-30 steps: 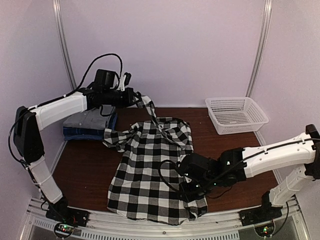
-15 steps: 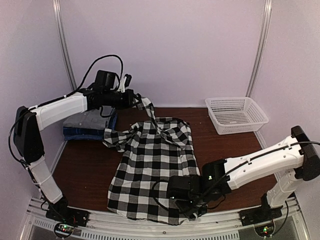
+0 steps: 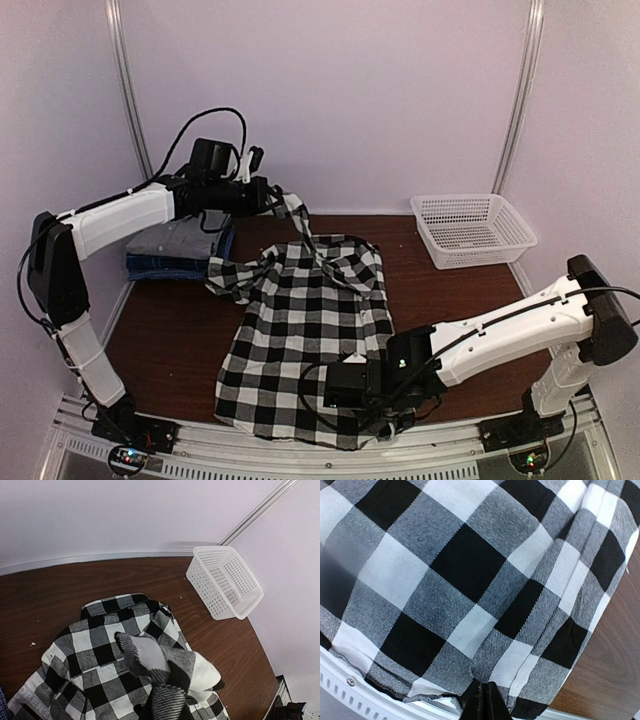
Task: Fold and stack the long sleeve shirts
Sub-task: Fold the flattened shirt at the center of the board, then place the sleeve of the 1/3-folded shirt.
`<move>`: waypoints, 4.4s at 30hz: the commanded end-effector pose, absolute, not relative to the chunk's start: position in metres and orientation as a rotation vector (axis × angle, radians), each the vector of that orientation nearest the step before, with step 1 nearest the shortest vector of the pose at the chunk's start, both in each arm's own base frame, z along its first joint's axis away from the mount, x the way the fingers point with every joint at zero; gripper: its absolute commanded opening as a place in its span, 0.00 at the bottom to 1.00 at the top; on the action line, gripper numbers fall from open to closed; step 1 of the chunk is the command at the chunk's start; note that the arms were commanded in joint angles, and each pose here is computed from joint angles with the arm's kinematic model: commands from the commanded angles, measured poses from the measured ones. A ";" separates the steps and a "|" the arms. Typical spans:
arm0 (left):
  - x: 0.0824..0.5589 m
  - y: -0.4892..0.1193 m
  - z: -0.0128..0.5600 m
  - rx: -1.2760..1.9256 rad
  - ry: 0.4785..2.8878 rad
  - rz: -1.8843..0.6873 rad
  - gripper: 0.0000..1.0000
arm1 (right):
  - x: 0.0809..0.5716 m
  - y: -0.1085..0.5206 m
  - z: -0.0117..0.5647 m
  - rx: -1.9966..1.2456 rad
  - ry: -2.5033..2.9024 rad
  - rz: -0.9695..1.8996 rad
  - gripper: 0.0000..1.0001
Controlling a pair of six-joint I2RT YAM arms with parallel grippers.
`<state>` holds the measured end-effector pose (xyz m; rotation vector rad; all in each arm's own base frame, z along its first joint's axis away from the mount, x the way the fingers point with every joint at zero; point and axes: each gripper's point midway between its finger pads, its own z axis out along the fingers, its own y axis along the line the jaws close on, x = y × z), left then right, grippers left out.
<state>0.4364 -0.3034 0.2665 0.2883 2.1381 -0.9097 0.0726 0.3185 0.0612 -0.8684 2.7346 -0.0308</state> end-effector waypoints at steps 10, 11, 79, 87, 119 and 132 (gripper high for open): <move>0.452 -0.307 0.301 0.313 2.038 -0.910 0.00 | 0.078 0.346 0.100 -0.797 2.644 0.236 0.00; 0.452 -0.307 0.304 0.313 2.034 -0.906 0.00 | 0.078 0.351 0.104 -0.795 2.633 0.270 0.00; 0.454 -0.219 0.283 0.122 2.088 -0.564 0.00 | 0.071 0.423 0.066 -0.914 2.639 0.791 0.00; 0.453 -0.233 0.265 0.178 2.119 -0.635 0.00 | 0.083 0.429 0.083 -0.864 2.601 0.851 0.29; 0.430 -0.257 0.266 0.380 2.116 -0.728 0.00 | 0.352 0.337 0.147 -0.172 2.312 1.022 0.23; 0.355 -0.351 0.225 0.795 2.140 -0.843 0.00 | 0.376 0.332 0.107 -0.088 2.351 1.027 0.16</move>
